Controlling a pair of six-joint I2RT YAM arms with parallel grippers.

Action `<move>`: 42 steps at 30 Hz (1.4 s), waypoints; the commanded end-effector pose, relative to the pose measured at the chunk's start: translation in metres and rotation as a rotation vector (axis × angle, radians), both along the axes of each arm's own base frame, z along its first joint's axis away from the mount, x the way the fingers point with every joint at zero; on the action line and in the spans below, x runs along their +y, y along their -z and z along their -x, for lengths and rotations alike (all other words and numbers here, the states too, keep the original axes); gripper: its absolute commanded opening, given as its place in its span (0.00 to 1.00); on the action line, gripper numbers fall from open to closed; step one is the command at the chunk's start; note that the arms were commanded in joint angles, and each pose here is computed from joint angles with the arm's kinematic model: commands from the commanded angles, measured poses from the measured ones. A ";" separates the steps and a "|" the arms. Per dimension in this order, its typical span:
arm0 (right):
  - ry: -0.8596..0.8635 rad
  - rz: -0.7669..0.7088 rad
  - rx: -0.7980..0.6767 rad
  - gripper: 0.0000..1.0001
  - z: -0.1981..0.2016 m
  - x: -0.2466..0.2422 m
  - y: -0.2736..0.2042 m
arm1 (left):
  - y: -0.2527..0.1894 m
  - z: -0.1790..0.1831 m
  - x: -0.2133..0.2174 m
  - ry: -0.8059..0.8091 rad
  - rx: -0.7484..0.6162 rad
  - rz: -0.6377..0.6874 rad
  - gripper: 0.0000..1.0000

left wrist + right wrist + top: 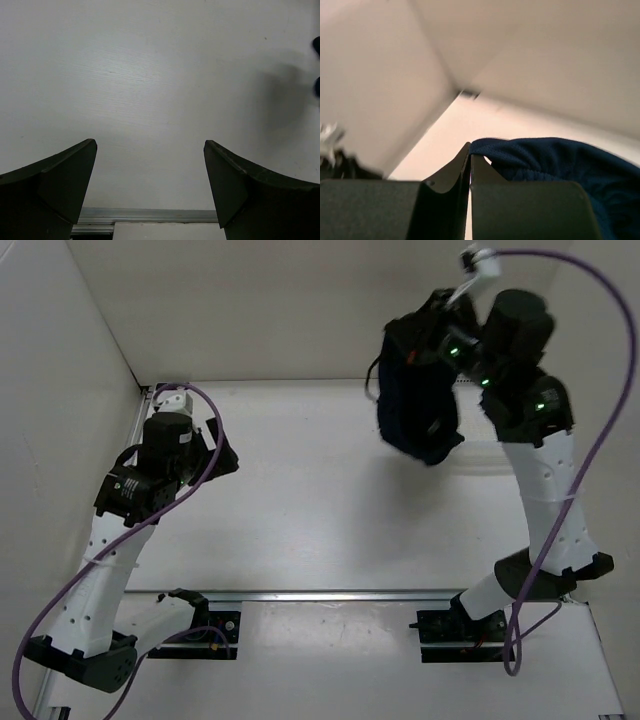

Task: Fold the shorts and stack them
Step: Move the shorts to the center of the board, then flatten the shorts out

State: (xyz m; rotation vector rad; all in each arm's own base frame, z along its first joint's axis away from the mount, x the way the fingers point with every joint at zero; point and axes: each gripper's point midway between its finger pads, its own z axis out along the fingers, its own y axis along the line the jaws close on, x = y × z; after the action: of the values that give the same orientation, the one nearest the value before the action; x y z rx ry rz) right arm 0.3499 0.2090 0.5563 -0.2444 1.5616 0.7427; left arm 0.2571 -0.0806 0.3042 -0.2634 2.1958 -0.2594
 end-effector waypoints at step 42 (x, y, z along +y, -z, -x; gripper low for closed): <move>-0.170 0.486 1.057 0.26 0.176 0.101 0.486 | 0.230 -0.061 -0.109 0.237 0.596 0.082 0.71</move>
State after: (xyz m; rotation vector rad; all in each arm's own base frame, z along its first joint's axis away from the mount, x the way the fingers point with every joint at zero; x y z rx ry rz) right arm 0.1690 0.3072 0.0739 -0.4006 2.7729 0.6395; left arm 0.3058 -0.1769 0.0629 -0.2093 2.8628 -0.4228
